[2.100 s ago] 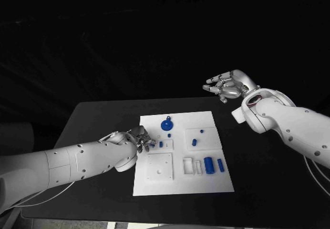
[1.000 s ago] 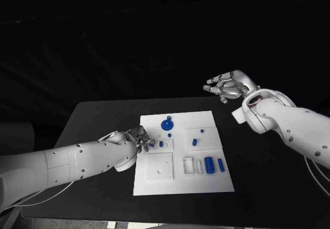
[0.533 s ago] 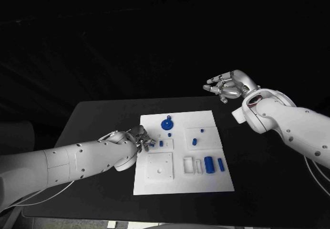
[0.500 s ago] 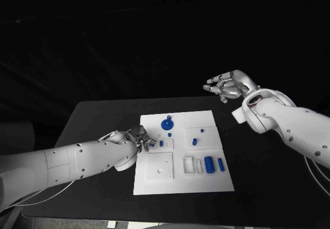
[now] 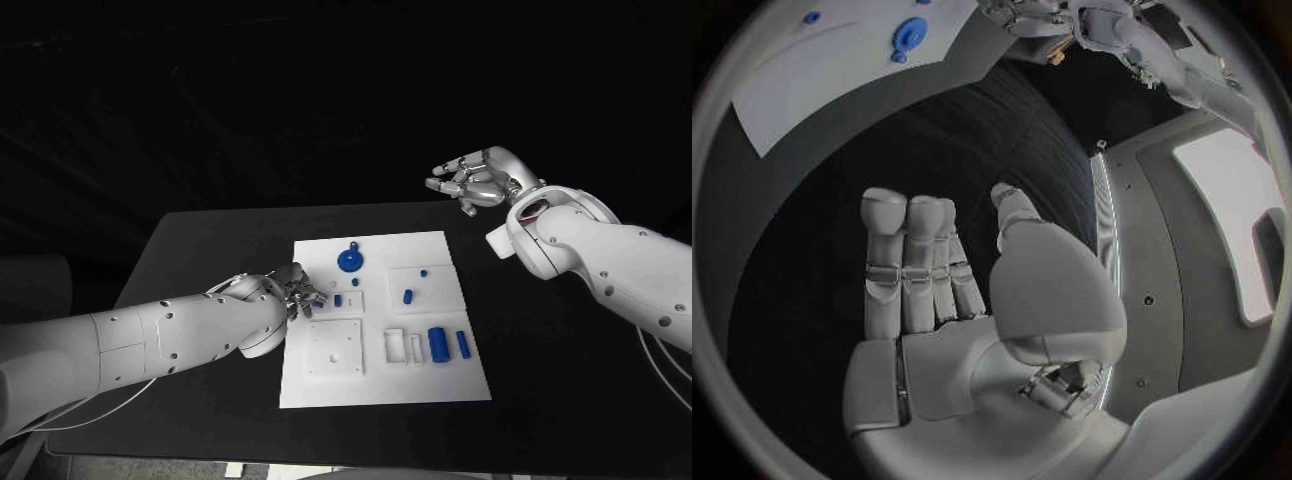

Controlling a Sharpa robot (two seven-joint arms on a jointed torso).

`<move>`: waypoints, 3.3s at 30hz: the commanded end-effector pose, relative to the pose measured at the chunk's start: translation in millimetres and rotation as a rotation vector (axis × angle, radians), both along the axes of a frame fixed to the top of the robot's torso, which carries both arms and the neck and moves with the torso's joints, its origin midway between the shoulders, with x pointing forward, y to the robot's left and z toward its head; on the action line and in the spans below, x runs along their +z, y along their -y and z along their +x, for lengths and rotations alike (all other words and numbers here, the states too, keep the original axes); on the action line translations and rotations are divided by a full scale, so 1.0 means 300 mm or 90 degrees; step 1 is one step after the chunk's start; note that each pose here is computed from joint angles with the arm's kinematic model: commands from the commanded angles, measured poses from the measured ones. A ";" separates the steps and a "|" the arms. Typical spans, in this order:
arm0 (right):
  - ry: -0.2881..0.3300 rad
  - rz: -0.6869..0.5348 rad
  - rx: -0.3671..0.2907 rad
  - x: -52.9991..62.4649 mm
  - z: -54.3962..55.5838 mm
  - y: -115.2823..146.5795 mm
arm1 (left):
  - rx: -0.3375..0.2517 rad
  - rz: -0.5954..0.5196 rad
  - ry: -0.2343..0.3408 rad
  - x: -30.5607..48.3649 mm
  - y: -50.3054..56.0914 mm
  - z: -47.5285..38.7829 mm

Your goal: Assemble the parts on the task board

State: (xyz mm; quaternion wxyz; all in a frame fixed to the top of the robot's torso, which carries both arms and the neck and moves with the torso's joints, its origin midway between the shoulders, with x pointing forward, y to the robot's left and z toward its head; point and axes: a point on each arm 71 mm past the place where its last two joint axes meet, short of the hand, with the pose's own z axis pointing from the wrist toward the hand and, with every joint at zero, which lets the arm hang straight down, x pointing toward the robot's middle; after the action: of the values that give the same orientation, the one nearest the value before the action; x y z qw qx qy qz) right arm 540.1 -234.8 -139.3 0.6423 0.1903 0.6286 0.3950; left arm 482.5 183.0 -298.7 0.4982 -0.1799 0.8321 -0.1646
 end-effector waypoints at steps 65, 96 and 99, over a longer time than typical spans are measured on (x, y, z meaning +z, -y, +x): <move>0.001 -0.002 0.010 -0.001 -0.002 0.000 | -0.016 0.040 -0.059 -0.041 -0.006 0.002; -0.001 -0.001 0.012 -0.004 0.000 -0.007 | -0.065 0.089 -0.137 -0.008 0.010 0.029; -0.001 0.000 0.012 -0.004 0.001 -0.009 | -0.072 0.097 -0.150 -0.006 0.015 0.034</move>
State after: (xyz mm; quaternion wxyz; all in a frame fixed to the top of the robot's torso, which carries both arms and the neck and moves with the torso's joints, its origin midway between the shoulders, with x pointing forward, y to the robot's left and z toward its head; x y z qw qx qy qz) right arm 540.5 -233.6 -140.3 0.6409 0.1903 0.6294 0.3961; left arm 498.6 180.0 -292.4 0.4424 -0.1310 0.8786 -0.1234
